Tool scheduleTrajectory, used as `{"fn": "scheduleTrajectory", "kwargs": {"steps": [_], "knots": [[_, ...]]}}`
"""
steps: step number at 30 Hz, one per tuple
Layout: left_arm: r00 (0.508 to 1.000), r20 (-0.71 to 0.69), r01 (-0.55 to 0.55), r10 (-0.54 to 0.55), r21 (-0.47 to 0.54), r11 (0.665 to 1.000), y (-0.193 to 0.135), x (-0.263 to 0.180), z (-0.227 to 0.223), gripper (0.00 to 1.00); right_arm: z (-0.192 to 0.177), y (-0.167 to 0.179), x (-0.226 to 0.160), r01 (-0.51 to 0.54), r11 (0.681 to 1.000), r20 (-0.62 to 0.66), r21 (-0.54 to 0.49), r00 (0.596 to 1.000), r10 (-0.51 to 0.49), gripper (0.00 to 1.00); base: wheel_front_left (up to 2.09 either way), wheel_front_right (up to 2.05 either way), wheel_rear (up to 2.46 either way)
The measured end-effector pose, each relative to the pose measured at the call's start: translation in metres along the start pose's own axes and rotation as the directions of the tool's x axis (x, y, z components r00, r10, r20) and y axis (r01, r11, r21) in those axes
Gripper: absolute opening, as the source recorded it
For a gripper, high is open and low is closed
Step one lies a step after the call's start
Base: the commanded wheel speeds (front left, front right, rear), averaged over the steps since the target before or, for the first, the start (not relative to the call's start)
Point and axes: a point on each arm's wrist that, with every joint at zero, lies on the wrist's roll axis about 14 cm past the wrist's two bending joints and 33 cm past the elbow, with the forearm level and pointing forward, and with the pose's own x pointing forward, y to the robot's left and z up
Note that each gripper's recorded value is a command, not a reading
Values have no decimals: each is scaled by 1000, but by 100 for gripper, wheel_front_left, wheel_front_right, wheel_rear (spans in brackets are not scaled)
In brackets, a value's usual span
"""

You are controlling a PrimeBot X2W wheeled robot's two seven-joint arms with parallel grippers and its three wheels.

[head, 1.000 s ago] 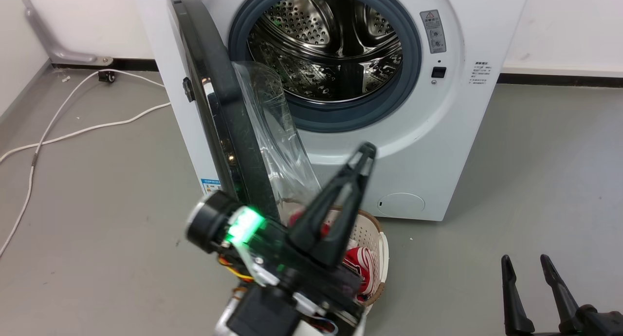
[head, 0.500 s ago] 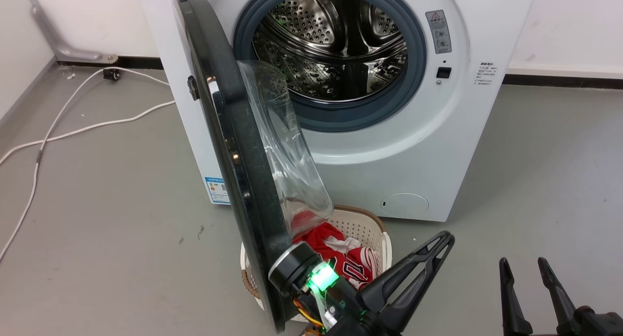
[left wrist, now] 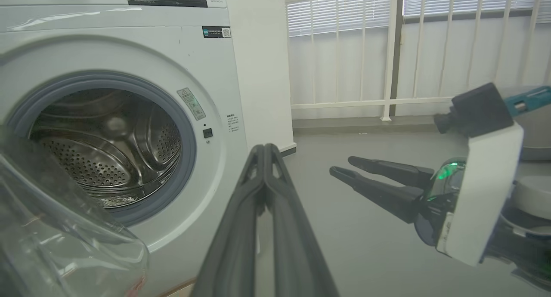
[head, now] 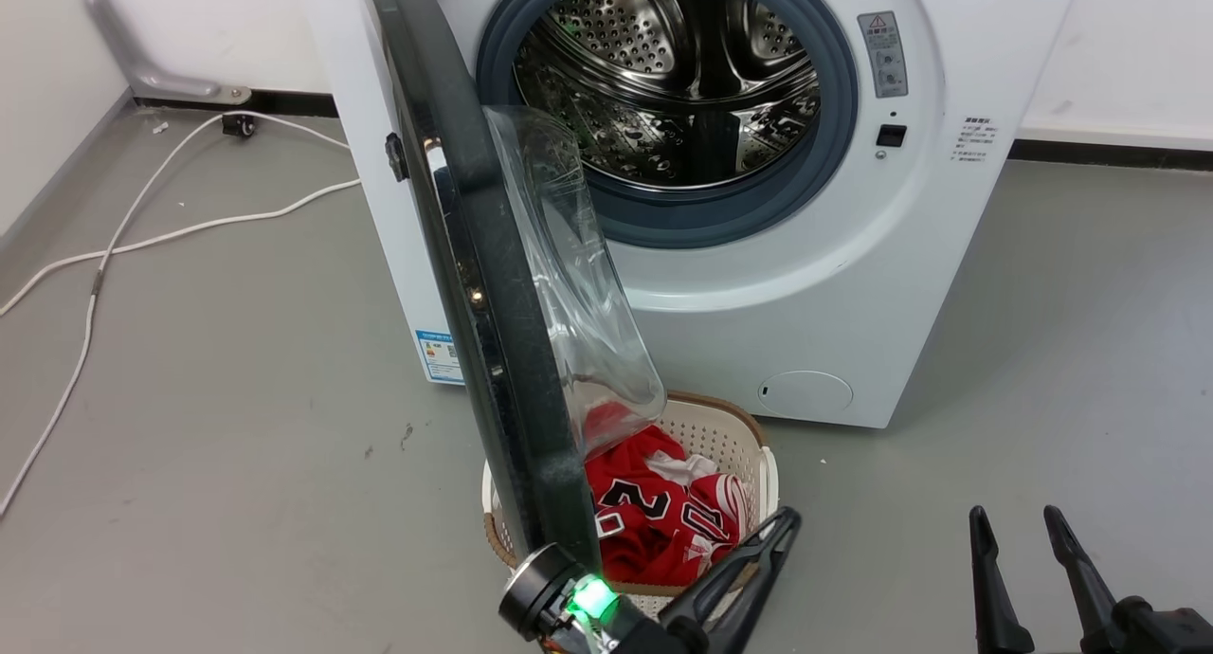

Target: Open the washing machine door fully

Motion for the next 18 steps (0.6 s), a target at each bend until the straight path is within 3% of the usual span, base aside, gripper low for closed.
{"fn": "scheduleTrajectory", "kwargs": {"steps": [9,18], "knots": [[984,-126,-128,124,-19,992,31,-20,-37,0,-3,4,5,-15,1000,-9,4,1000,15,100,0,0,0],[960,-165,-227,227,17,974,64,-31,-49,0,-6,7,7,-23,1000,-18,6,1000,23,100,0,0,0]]}}
